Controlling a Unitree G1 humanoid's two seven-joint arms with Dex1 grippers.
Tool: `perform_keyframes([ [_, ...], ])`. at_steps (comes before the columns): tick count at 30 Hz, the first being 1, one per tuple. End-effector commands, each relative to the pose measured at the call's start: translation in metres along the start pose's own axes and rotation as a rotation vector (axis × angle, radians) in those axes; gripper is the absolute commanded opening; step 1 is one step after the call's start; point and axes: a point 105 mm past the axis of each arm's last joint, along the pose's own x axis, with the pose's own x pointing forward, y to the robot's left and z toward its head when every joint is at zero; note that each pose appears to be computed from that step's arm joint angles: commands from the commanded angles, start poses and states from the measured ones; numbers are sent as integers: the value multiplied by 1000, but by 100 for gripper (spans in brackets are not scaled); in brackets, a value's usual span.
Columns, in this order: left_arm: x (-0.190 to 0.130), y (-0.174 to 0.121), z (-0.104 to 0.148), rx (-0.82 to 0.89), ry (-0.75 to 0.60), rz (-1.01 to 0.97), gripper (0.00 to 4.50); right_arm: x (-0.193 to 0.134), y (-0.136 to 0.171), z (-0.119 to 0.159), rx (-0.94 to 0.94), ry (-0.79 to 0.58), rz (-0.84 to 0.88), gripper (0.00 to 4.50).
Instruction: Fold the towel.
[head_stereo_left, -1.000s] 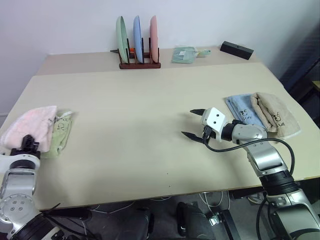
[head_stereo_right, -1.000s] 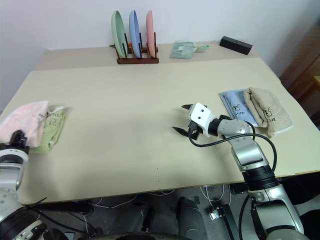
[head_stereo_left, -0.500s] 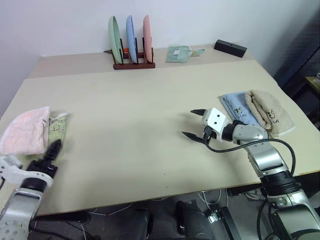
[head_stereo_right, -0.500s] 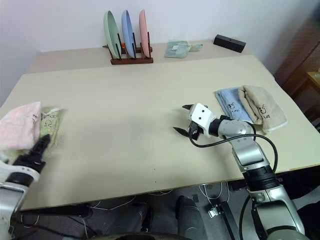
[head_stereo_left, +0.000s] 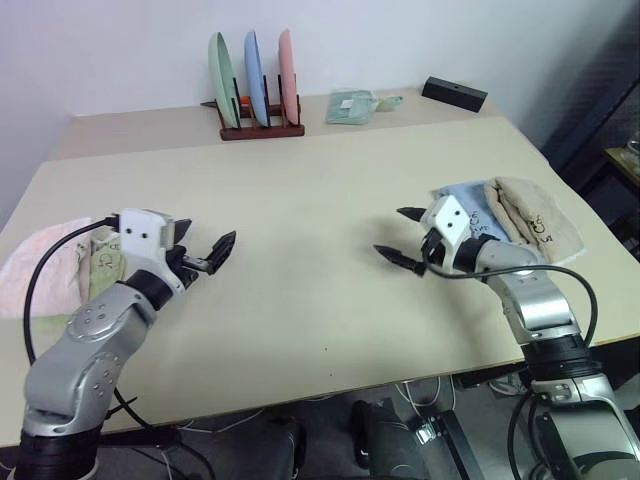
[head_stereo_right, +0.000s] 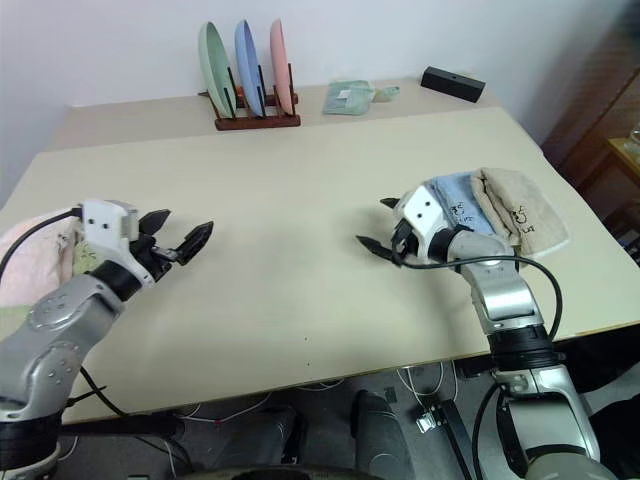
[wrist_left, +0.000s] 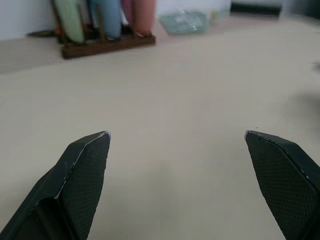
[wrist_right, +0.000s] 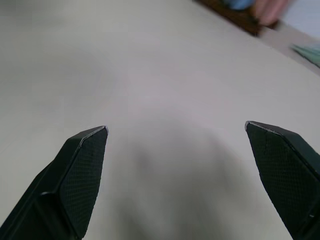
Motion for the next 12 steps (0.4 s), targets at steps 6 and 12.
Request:
perform_keyframes([
  [6, 16, 3, -4, 112, -40, -54, 442, -26, -4, 3, 72, -28, -5, 450],
  [12, 11, -5, -13, 63, -30, -97, 442, -33, 9, -10, 76, 23, 41, 450],
])
